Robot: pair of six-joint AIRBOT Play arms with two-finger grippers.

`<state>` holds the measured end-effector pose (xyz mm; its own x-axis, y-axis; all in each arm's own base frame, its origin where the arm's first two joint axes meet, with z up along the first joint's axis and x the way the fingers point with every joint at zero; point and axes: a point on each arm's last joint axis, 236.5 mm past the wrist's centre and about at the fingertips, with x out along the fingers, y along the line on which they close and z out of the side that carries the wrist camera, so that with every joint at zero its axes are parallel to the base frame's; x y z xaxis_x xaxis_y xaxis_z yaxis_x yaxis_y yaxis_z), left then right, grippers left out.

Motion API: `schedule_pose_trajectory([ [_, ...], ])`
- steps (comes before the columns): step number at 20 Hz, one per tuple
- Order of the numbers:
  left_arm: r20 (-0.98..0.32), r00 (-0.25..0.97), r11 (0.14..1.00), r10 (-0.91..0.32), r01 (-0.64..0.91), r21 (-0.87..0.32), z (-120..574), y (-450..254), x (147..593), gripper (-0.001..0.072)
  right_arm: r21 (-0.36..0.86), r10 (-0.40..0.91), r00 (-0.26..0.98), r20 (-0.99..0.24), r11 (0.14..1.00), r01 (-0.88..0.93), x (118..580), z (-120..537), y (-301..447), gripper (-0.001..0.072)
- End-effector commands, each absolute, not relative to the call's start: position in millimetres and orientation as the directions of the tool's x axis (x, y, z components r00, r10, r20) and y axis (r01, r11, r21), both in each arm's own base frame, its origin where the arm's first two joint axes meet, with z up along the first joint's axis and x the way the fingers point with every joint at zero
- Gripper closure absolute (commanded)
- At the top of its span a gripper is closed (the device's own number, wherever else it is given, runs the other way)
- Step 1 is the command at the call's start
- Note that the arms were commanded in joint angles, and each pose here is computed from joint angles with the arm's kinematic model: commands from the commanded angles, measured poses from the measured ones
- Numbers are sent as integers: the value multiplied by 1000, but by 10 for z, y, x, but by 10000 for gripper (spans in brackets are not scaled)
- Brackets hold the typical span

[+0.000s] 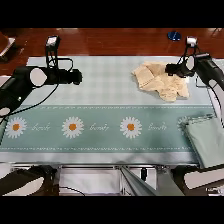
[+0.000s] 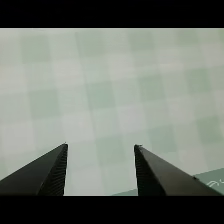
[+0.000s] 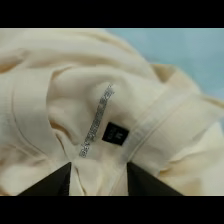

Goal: Fold the shirts.

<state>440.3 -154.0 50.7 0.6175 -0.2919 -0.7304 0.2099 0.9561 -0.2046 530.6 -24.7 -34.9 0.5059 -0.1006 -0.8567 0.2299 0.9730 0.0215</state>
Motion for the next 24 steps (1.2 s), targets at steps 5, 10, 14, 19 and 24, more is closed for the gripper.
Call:
schedule_pose_trajectory([
  [5, -782, 535, 947, -321, 199, -253, 400, -1620, 4248, 200, 94, 43, 224, -974, 971, 221, 4856, -1085, -79, 326],
  [10, -835, 428, 925, -346, 303, -228, 902, -1520, 3612, 200, 300, 271, 226, -936, 948, 106, 4847, -807, 461, 693],
  [14, -832, 438, 936, -340, 241, -255, 967, -1249, 2873, 200, 356, 329, 480, -813, 934, -37, 5217, 474, 616, 693],
  [19, -824, 401, 915, -401, 141, -377, 450, -1256, 2095, 200, 259, 393, 788, -474, 918, -301, 5036, 2771, 968, 693],
  [24, -794, 418, 891, -441, 95, -445, 206, -1329, 2054, 200, 81, 498, 854, -147, 867, -492, 4153, 4477, 1457, 693],
])
